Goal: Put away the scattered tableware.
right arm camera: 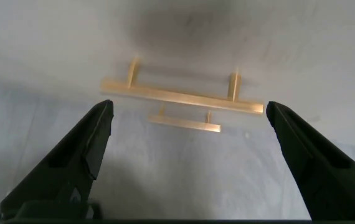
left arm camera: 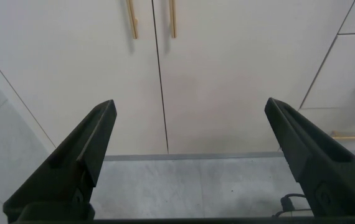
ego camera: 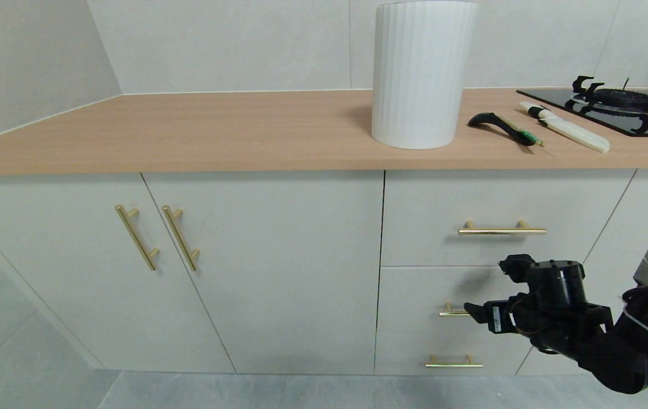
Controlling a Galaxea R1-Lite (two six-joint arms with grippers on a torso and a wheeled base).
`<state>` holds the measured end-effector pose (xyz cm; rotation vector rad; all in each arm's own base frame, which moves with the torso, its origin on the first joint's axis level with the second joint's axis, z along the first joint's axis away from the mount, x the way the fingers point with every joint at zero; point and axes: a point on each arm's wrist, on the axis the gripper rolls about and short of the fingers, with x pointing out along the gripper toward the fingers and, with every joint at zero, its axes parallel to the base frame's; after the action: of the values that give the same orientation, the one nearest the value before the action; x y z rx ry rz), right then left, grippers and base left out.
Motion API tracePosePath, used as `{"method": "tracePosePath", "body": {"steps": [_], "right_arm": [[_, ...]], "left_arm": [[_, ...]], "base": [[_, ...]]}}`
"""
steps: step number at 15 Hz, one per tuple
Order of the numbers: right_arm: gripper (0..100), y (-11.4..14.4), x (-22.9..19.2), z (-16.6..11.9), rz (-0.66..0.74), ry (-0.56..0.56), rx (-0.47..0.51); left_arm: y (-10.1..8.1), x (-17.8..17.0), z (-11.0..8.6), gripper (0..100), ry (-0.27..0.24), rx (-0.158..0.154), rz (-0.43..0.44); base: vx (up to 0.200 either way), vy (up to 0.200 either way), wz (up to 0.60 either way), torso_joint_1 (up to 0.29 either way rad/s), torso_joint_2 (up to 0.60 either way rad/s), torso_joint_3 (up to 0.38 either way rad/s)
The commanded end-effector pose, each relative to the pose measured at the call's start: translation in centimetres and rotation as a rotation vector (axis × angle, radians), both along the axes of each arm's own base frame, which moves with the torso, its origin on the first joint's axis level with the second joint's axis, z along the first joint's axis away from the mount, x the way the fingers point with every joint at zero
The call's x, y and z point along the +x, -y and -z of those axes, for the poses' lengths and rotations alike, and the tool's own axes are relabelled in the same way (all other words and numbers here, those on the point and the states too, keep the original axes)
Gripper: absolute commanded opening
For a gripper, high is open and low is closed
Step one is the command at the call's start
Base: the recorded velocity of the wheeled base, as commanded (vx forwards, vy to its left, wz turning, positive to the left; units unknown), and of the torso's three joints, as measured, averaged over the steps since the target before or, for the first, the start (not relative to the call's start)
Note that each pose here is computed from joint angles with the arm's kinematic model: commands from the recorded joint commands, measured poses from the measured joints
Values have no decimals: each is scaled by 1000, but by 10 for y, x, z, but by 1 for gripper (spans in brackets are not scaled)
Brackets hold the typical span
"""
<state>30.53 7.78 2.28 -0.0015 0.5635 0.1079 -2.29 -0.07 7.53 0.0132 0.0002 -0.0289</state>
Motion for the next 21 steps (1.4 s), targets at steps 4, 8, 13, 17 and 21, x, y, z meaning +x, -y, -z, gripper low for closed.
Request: {"method": "tracePosePath", "body": {"steps": [4, 8, 13, 17, 21], "right_arm": [[100, -3, 17, 31, 64, 3, -15], [100, -4, 27, 44, 104, 18, 0], [100, -4, 28, 59, 104, 5, -12], [100, -3, 26, 63, 98, -12, -28], [100, -3, 26, 63, 98, -15, -29]], "left_arm": [[0, 0, 0, 100, -1, 1, 0], [0, 0, 0, 100, -1, 1, 0], [0, 0, 0, 100, -1, 1, 0], [0, 0, 0, 100, -1, 1, 0], [0, 0, 0, 100, -1, 1, 0]], "base": [[0, 0, 0, 0, 0, 0], [0, 0, 0, 0, 0, 0], [0, 0, 0, 0, 0, 0], [0, 0, 0, 0, 0, 0], [0, 0, 0, 0, 0, 0]]}}
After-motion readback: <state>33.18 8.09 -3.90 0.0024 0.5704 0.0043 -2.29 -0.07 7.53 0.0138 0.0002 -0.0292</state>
